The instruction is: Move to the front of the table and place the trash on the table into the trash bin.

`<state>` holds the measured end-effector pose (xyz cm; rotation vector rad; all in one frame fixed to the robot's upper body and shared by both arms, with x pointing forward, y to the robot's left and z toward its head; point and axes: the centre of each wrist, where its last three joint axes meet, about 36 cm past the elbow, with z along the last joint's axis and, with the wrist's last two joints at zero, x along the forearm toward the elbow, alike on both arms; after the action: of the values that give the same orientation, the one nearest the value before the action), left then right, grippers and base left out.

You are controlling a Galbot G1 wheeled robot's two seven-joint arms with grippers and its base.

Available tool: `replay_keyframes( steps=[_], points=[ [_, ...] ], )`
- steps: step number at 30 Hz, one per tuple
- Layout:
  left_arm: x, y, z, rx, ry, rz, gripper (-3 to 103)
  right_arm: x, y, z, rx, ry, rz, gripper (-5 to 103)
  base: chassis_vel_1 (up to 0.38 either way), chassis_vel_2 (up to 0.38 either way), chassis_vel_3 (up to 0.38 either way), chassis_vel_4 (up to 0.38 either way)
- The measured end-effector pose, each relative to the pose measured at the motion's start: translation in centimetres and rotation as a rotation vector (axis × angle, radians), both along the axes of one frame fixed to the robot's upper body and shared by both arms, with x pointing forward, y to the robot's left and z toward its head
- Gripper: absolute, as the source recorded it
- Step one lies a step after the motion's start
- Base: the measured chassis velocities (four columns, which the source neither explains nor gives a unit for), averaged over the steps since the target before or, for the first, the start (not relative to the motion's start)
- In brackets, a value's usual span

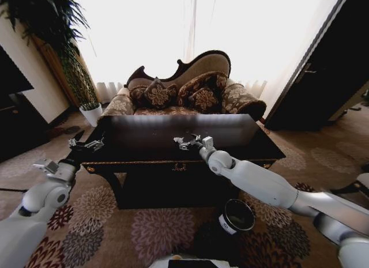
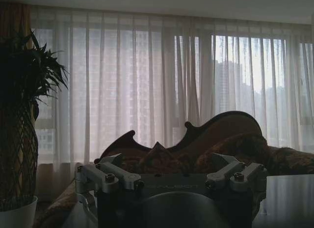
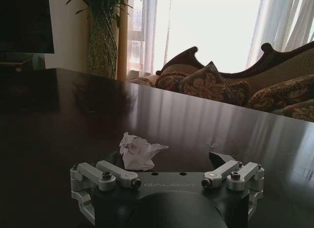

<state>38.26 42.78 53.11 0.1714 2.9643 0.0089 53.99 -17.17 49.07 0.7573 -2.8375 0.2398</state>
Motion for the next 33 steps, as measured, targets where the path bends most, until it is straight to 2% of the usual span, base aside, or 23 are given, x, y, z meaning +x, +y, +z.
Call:
replay_keyframes(
  steps=[5, 6, 9, 11, 12, 15, 16, 18, 19, 22, 23, 24, 25, 26, 30, 31, 33],
  points=[
    [0.00, 0.00, 0.00, 0.000, 0.000, 0.000, 100, 0.17, 0.17, -0.40, -0.007, 0.008, 0.007, 100, 0.000, 0.000, 0.000, 0.000],
    [0.00, 0.00, 0.00, 0.000, 0.000, 0.000, 100, 0.25, 0.22, -0.46, -0.008, 0.009, 0.011, 103, 0.000, 0.000, 0.000, 0.000],
    [0.00, 0.00, 0.00, 0.000, 0.000, 0.000, 100, 0.32, 0.29, -0.66, -0.009, 0.009, 0.017, 90, 0.000, 0.000, 0.000, 0.000],
    [0.00, 0.00, 0.00, 0.000, 0.000, 0.000, 100, 0.34, 0.30, -0.80, -0.012, 0.009, 0.018, 90, 0.000, 0.000, 0.000, 0.000],
    [0.00, 0.00, 0.00, 0.000, 0.000, 0.000, 100, 0.37, 0.30, -0.87, -0.013, 0.009, 0.018, 79, 0.000, 0.000, 0.000, 0.000],
    [0.00, 0.00, 0.00, 0.000, 0.000, 0.000, 100, 0.42, 0.31, -0.99, -0.013, 0.010, 0.017, 79, 0.000, 0.000, 0.000, 0.000],
    [0.00, 0.00, 0.00, 0.000, 0.000, 0.000, 100, 0.41, 0.32, -1.02, -0.013, 0.010, 0.017, 68, 0.000, 0.000, 0.000, 0.000],
    [0.00, 0.00, 0.00, 0.000, 0.000, 0.000, 100, 0.40, 0.31, -1.02, -0.012, 0.010, 0.017, 68, 0.000, 0.000, 0.000, 0.000],
    [0.00, 0.00, 0.00, 0.000, 0.000, 0.000, 100, 0.38, 0.33, -1.00, -0.011, 0.009, 0.018, 57, 0.000, 0.000, 0.000, 0.000],
    [0.00, 0.00, 0.00, 0.000, 0.000, 0.000, 100, 0.33, 0.38, -0.96, -0.011, 0.008, 0.018, 57, 0.000, 0.000, 0.000, 0.000],
    [0.00, 0.00, 0.00, 0.000, 0.000, 0.000, 100, 0.33, 0.37, -0.97, -0.012, 0.007, 0.014, 47, 0.000, 0.000, 0.000, 0.000],
    [0.00, 0.00, 0.00, 0.000, 0.000, 0.000, 100, 0.32, 0.36, -0.99, -0.012, 0.008, 0.013, 47, 0.000, 0.000, 0.000, 0.000],
    [0.00, 0.00, 0.00, 0.000, 0.000, 0.000, 100, 0.31, 0.35, -1.01, -0.012, 0.008, 0.012, 36, 0.000, 0.000, 0.000, 0.000],
    [0.00, 0.00, 0.00, 0.000, 0.000, 0.000, 100, 0.27, 0.31, -1.06, -0.012, 0.008, 0.011, 30, 0.000, 0.000, 0.000, 0.000],
    [0.00, 0.00, 0.00, 0.000, 0.000, 0.000, 100, 0.03, 0.24, -1.13, -0.011, 0.009, 0.012, 30, 0.000, 0.000, 0.000, 0.000],
    [0.00, 0.00, 0.00, 0.000, 0.000, 0.000, 100, -0.01, 0.21, -1.14, -0.011, 0.009, 0.012, 14, 0.000, 0.000, 0.000, 0.000],
    [0.00, 0.00, 0.00, 0.000, 0.000, 0.000, 100, -0.05, 0.19, -1.14, -0.010, 0.009, 0.011, 14, 0.000, 0.000, 0.000, 0.000]
  ],
)
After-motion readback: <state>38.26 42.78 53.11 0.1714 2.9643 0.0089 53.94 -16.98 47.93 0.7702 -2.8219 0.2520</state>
